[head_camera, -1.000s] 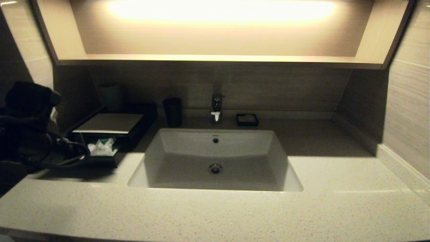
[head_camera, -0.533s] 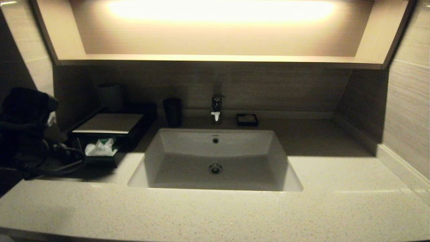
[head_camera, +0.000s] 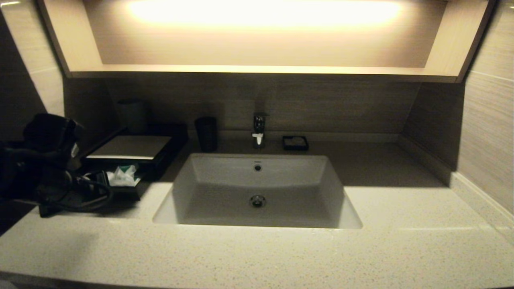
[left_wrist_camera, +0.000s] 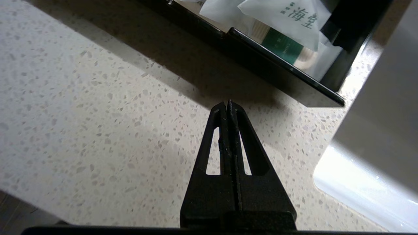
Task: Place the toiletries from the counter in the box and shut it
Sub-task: Close the drawer
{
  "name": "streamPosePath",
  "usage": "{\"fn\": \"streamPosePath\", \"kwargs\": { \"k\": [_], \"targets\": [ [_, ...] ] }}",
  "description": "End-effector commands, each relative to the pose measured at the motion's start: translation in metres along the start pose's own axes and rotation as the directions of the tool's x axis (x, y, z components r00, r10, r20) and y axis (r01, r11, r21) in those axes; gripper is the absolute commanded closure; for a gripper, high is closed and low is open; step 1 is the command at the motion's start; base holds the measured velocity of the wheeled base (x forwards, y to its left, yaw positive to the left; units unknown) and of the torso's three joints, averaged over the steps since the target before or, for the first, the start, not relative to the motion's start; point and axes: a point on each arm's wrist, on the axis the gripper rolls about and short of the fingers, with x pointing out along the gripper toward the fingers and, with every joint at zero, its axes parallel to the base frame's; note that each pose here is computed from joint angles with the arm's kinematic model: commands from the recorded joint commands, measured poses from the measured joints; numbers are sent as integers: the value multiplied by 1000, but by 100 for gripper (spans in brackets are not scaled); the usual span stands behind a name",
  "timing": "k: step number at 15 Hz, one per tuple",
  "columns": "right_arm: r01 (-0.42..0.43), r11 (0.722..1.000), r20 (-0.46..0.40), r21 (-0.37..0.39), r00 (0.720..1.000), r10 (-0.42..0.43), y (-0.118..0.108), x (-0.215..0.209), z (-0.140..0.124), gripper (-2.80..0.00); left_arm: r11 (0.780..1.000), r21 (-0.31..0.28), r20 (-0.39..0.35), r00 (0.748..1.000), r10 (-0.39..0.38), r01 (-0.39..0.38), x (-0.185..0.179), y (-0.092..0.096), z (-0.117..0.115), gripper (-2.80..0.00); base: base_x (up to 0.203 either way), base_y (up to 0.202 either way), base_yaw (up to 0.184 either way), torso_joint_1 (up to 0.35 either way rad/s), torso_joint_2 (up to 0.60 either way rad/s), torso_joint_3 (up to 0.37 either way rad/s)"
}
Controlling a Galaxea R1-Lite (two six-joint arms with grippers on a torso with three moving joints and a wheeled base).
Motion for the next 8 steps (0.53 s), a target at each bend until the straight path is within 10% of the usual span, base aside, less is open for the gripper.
{"fn": "streamPosePath", "kwargs": {
  "k": [1, 8],
  "targets": [
    [-1, 1000, -2, 0, 1000, 1, 0, 0, 0, 0, 1000, 0, -21, 1000, 9, -9, 9, -1, 0, 0, 0, 0, 0, 0, 0, 0],
    [-1, 1000, -1, 0, 1000, 1, 0, 0, 0, 0, 1000, 2, -17, 1000, 7, -7, 20, -5, 3, 0, 0, 0, 0, 0, 0, 0]
  ]
}}
